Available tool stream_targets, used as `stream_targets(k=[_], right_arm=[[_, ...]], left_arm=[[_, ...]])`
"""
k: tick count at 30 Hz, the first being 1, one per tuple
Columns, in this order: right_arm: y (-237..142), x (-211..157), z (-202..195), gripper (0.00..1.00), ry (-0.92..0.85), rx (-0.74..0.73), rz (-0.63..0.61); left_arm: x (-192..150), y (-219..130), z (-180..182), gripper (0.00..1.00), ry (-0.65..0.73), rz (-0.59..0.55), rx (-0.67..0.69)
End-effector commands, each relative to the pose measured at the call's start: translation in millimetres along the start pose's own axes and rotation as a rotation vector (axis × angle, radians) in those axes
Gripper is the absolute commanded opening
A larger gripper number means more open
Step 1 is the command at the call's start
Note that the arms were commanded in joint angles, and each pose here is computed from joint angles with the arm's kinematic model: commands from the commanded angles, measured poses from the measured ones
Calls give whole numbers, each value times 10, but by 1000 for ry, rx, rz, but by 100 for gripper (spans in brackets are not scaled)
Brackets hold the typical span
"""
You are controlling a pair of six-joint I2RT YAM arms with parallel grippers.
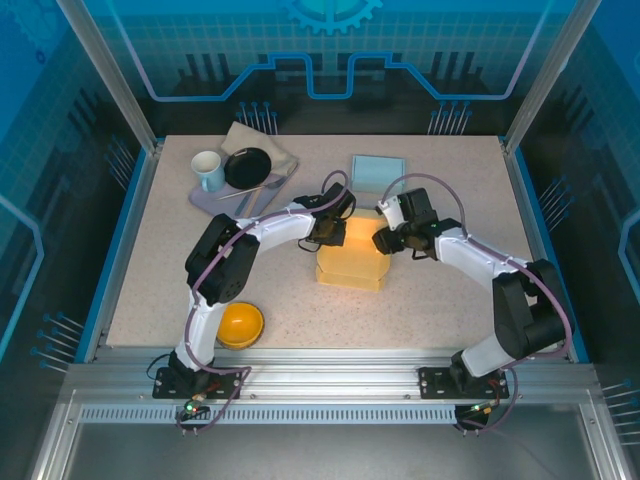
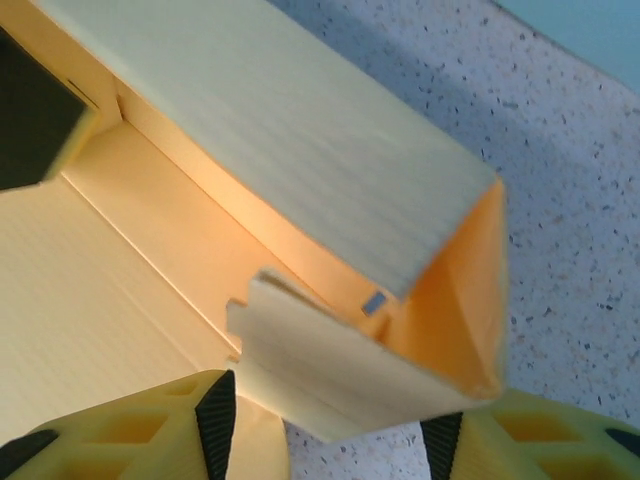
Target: Fold the paper box
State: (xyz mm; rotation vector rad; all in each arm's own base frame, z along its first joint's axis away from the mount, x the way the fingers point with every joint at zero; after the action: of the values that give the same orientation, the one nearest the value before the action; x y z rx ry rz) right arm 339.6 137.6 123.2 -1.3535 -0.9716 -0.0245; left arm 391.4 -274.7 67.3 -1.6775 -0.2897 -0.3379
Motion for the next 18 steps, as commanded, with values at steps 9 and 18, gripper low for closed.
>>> stream_targets(k=[9,18], right_arm=[[41,304,58,39,-48,-131,-30],[140,231,-13,39,-74,-207,38]], left_arm=[[-9,-187,-81,2,-47,66,-61],[28,-313,-132,2,-72,76,-124]])
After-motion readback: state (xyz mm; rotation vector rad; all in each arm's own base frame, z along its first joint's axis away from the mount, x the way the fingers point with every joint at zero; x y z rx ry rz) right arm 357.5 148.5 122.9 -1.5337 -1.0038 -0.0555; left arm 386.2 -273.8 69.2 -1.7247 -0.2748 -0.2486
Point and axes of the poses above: each hand's point on the last joint's axis, 136 mm out from that joint toward the fingers, its own y axis out along the fingers, its own z axis along the line the jaws close on, x = y × z, the point moved 4 cm from there along -y, back along the fingers, and after that the axes turned 6 degrees about -y, right-handed, at the moved point
